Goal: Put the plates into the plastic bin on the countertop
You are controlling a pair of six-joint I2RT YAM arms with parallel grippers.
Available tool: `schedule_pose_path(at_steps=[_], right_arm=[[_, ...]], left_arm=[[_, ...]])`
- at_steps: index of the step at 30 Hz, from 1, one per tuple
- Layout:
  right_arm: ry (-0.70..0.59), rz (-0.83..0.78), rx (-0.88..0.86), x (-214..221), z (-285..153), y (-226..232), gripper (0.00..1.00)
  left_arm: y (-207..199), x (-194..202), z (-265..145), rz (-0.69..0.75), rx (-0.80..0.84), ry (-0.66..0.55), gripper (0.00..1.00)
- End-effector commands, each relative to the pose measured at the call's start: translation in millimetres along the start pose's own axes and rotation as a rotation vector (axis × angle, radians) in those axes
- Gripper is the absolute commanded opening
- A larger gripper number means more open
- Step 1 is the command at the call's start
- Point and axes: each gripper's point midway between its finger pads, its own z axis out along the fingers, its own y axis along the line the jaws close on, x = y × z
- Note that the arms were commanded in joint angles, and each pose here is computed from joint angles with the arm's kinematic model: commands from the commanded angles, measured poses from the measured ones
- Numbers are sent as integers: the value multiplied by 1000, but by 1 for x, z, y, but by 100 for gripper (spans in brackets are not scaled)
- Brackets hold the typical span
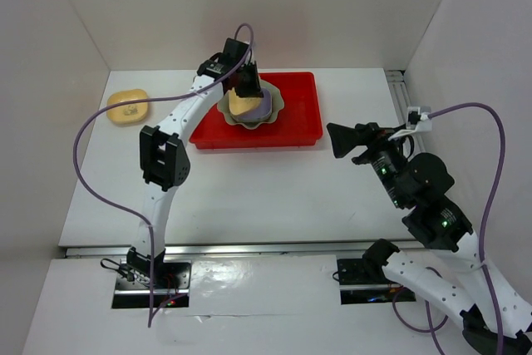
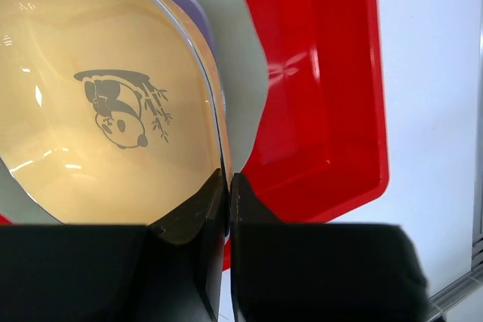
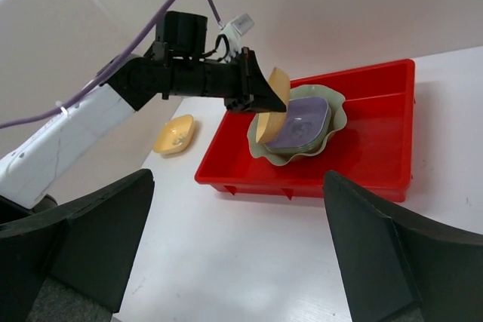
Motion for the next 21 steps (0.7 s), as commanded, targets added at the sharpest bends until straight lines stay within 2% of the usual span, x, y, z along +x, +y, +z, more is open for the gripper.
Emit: schedule_pose_path(at_steps=[1,12,15,16,17,20,21], right_arm=[[-19,-2,21,-7,2,-2,100],[-13,-33,37,-4,8,-5,100],[-5,-36,41,-2,10,-5,100],[-5,-36,41,-2,10,-5,100],[-1,-36,32,-1,10,-4,100],[-1,-36,32,0,12,-3,100],[3,-36,24,0,12,-2,100]], left_arm=[[-30,-27,-5,39,103,-100,0],[-24,-23,18,59,102,-93,0],[-19,-23,16,56,72,-95,7],[-17,-24,17,55,62,-100,13],[-19,-27,12,67,66,-108,33],[-28,-36,-10,84,61,-145,57],[-31,-44,-20,86,57,-171,69]])
